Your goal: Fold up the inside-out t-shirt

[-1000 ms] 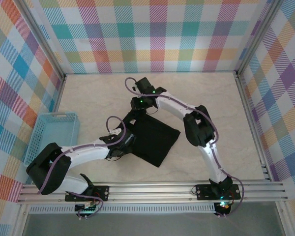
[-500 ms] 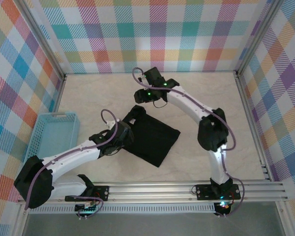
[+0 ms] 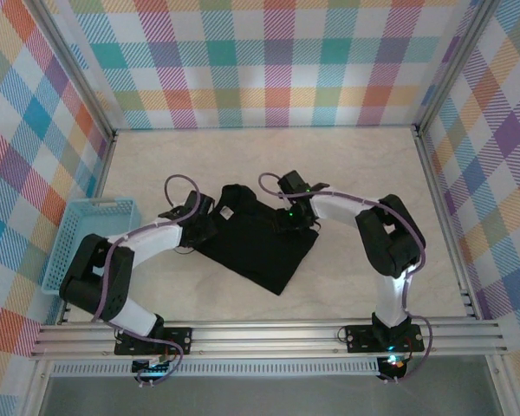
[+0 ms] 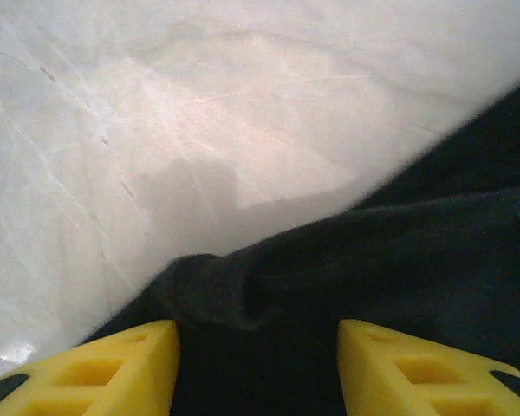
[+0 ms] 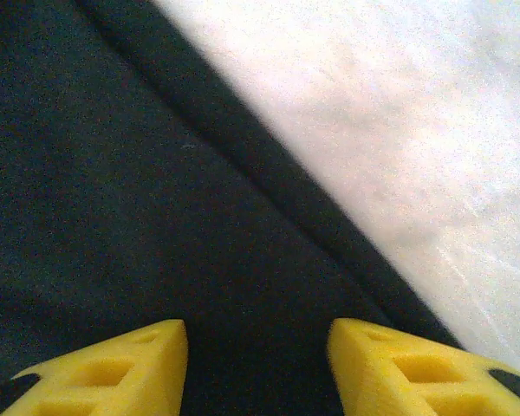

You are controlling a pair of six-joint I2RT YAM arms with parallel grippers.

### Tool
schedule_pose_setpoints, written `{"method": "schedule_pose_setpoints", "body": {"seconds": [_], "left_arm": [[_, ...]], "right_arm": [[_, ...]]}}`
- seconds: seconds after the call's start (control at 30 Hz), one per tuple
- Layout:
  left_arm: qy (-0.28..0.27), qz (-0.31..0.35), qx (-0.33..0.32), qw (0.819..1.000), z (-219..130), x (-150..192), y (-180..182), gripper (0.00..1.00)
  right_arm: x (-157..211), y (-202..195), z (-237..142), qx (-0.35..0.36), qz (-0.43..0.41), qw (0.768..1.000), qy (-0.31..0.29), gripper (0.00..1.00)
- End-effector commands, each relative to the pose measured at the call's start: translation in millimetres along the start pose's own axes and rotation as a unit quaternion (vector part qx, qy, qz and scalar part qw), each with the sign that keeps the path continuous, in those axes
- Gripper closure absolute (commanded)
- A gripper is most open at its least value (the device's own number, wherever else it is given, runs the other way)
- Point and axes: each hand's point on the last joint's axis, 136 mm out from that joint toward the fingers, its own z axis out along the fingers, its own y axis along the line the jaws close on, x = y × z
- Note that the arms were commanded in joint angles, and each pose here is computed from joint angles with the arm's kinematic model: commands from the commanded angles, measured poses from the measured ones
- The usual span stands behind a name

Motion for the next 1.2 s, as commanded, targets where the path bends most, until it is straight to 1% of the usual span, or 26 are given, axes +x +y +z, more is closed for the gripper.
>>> {"method": "schedule_pose_setpoints", "body": {"seconds": [0.0, 0.1, 0.2, 0.33, 0.43, 0.5, 0.57, 0.6, 0.7, 0.8, 0.93, 1.07, 1.17], "left_arm": [[0.023, 0.001, 0.000, 1.000, 9.0, -3.1, -1.8, 0.51], [0.037, 0.007, 0.009, 0.999, 15.5, -4.4, -13.7, 0.51], [0.041, 0.018, 0.005, 0.999, 20.4, -13.3, -23.8, 0.52], [0.045, 0.036, 0.004, 0.998, 22.9, -28.6, -41.9, 0.53], [0.054, 0.054, 0.017, 0.997, 18.3, -36.7, -57.6, 0.53], [0.051, 0.068, 0.020, 0.996, 5.9, -40.1, -64.9, 0.52], [0.036, 0.082, 0.024, 0.996, -12.3, -41.3, -70.0, 0.50], [0.027, 0.087, 0.024, 0.996, -22.2, -41.1, -70.2, 0.48], [0.014, 0.077, 0.034, 0.996, -44.2, -34.4, -65.6, 0.44], [0.020, 0.054, 0.066, 0.996, -54.3, -14.7, -61.5, 0.44], [0.027, 0.048, 0.087, 0.995, -59.2, 16.6, -63.3, 0.44], [0.044, 0.049, 0.098, 0.993, -48.7, 46.4, -63.8, 0.44], [0.058, 0.067, 0.090, 0.992, -37.3, 65.7, -65.3, 0.44]], "right_arm": [[16.6, -17.5, -9.7, 0.020, 0.056, 0.998, -0.008, 0.51], [51.8, -29.7, -8.9, 0.032, 0.105, 0.994, 0.016, 0.52], [87.4, -27.9, -13.4, 0.027, 0.132, 0.991, 0.025, 0.52], [126.7, -7.5, -24.8, 0.016, 0.127, 0.991, 0.037, 0.53], [130.9, 14.6, -41.7, -0.007, 0.103, 0.994, 0.028, 0.53], [116.0, 20.4, -61.0, -0.013, 0.086, 0.996, 0.000, 0.52], [86.4, 22.0, -80.5, -0.006, 0.064, 0.997, -0.048, 0.49], [69.1, 26.8, -87.4, -0.014, 0.049, 0.996, -0.069, 0.49], [22.3, 40.3, -90.5, -0.041, 0.029, 0.994, -0.095, 0.50], [-16.7, 56.3, -76.8, -0.071, 0.021, 0.993, -0.089, 0.56], [-53.1, 64.9, -43.9, -0.062, 0.017, 0.995, -0.070, 0.62], [-82.7, 55.9, -7.4, -0.028, 0.018, 0.998, -0.061, 0.66], [-105.0, 57.2, 12.1, -0.030, 0.005, 0.998, -0.062, 0.68]]}}
